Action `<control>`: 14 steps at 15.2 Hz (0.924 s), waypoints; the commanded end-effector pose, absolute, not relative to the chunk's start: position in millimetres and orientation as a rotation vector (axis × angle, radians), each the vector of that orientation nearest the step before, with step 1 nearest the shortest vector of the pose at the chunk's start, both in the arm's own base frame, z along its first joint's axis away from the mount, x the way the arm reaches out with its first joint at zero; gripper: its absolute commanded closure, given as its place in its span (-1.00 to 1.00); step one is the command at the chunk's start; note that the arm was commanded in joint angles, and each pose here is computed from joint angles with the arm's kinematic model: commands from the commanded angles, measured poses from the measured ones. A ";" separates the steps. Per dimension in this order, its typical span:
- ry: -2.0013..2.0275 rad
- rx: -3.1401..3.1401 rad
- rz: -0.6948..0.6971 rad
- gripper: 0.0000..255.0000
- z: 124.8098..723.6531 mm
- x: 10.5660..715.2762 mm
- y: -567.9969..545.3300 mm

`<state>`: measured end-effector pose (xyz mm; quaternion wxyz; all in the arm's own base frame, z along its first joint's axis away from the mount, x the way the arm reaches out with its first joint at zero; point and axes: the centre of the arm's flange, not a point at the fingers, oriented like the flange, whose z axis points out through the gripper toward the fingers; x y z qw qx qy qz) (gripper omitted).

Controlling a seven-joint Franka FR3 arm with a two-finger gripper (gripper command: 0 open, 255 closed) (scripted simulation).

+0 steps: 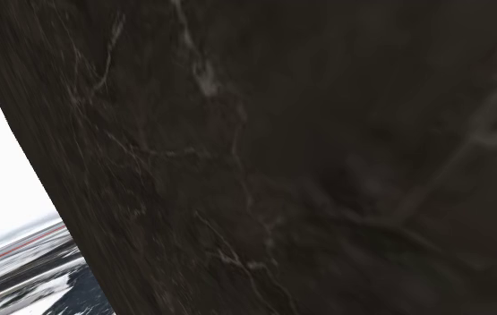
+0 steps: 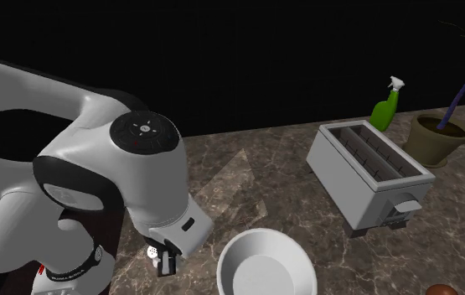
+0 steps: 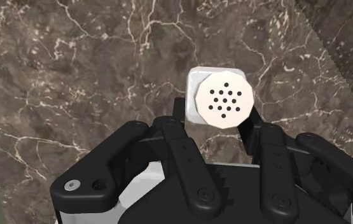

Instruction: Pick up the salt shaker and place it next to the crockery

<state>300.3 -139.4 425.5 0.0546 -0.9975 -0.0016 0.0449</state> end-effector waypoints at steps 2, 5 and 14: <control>-0.005 -3.030 0.135 1.00 409.5 299.5 -139.5; -0.005 -3.030 0.135 1.00 393.7 299.5 -139.5; -0.005 -3.030 0.135 1.00 349.6 299.4 -139.4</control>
